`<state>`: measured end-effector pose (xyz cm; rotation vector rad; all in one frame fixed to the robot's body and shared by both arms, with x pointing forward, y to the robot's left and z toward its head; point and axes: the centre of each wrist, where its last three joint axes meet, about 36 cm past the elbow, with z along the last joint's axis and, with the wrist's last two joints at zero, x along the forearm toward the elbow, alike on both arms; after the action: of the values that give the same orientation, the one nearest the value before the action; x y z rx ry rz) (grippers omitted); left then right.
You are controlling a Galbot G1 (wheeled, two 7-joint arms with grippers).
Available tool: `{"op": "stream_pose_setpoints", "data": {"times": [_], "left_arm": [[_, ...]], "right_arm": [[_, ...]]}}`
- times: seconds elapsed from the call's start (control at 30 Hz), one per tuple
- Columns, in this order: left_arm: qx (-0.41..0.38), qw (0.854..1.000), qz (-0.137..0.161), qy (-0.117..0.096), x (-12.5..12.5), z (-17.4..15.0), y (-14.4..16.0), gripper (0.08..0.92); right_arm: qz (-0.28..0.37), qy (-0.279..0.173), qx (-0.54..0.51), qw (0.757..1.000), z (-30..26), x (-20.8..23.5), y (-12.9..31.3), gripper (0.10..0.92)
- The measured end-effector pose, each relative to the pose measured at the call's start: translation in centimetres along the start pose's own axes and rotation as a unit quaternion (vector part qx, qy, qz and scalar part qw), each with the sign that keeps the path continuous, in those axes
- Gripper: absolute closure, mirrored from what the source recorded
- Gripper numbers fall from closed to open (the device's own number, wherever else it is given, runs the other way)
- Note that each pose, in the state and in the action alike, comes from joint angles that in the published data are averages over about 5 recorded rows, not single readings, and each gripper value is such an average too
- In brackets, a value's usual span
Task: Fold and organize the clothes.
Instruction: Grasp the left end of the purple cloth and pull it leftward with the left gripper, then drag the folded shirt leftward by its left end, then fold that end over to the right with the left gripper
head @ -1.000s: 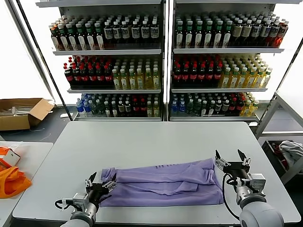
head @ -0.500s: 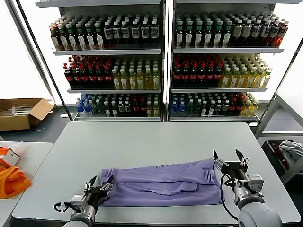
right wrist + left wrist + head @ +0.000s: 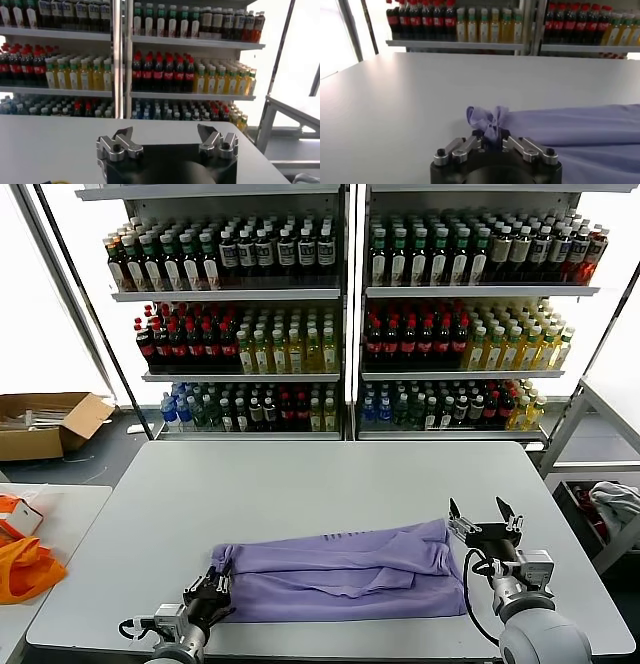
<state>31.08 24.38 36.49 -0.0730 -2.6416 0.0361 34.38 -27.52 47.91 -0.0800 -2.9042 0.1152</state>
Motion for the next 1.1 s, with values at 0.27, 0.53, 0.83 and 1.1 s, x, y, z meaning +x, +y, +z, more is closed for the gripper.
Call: {"op": "stream_pose_setpoints", "data": {"times": [0.27, 0.53, 0.83, 1.1], "left_arm": [[-0.019, 1.000, -0.007, -0.015, 0.3, -0.5, 0.8, 0.902], [-0.053, 0.997, -0.040, -0.049, 0.6, -2.3, 4.3, 0.902], [-0.119, 0.981, -0.134, -0.068, 1.1, -4.9, 14.4, 0.902], [-0.174, 0.959, -0.208, -0.081, 2.1, -9.0, 22.1, 0.902]], "right_arm": [[0.000, -0.003, 0.001, 1.000, -0.2, -0.4, 0.0, 0.200], [-0.004, -0.009, -0.004, 1.000, -0.6, -0.9, 0.3, 0.200], [-0.006, -0.015, -0.015, 1.000, -0.7, -1.7, 0.5, 0.200], [-0.013, -0.017, -0.023, 1.000, -0.8, -2.1, 1.3, 0.200]]}}
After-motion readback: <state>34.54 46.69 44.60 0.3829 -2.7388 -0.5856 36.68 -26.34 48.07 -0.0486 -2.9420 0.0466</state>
